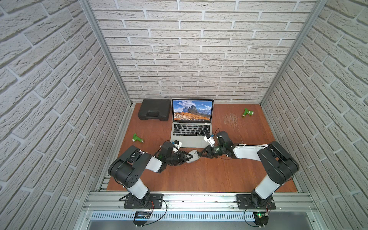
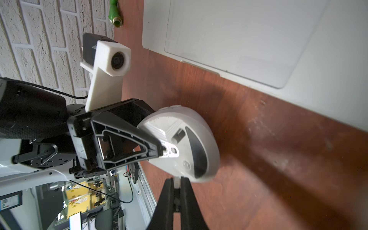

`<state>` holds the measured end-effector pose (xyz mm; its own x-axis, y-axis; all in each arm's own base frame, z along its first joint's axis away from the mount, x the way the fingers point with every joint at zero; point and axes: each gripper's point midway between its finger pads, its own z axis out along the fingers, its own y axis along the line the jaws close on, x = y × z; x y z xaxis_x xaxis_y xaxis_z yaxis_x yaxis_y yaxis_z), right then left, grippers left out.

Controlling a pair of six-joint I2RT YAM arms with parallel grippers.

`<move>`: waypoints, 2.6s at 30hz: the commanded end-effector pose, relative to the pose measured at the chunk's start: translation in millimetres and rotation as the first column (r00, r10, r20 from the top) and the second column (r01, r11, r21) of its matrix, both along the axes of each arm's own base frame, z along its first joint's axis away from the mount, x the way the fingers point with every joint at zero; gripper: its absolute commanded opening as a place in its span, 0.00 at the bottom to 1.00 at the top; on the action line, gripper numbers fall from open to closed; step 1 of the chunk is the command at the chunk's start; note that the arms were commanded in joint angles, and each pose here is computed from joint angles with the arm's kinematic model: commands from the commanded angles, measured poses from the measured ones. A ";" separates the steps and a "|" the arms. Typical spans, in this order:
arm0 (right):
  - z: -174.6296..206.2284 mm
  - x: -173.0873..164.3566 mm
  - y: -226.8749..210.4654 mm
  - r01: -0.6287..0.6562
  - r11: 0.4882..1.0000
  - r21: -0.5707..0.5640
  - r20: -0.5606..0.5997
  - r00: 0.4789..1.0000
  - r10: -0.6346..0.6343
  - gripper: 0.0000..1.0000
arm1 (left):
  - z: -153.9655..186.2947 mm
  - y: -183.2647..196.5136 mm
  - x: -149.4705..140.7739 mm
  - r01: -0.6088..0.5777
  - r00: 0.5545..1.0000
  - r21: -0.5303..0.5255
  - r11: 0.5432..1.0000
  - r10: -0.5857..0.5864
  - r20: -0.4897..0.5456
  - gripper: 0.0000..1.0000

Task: Remove the wireless mouse receiver from the laptop
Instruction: Pick up the mouse from the center of the board, then insert the USB plug into the mouse.

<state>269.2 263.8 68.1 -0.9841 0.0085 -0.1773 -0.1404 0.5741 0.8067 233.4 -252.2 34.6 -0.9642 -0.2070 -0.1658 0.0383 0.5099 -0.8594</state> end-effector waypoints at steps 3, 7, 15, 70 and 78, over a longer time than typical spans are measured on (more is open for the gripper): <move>69.0 6.9 -31.3 0.066 0.985 -0.159 0.176 0.984 -0.037 0.03 | -0.8 13.0 2.0 -0.031 0.998 0.098 0.995 0.025 0.057 0.00; 110.8 4.7 -36.1 0.129 0.966 -0.223 0.223 0.972 -0.078 0.03 | 37.2 -2.1 16.5 -0.056 0.984 0.058 0.997 0.045 0.173 0.00; 122.3 1.2 -27.5 0.192 0.927 -0.323 0.201 0.971 -0.132 0.03 | 63.9 0.5 21.2 -0.228 0.950 0.104 0.968 0.198 0.240 0.00; 70.1 63.1 15.4 0.279 0.888 -0.365 0.161 0.958 -0.235 0.03 | 96.1 -27.9 27.7 -0.289 0.885 -0.224 0.931 0.349 0.307 0.00; 68.4 64.6 8.8 0.306 0.860 -0.409 0.191 0.950 -0.248 0.03 | 95.6 -27.2 29.2 -0.291 0.886 -0.223 0.930 0.350 0.305 0.00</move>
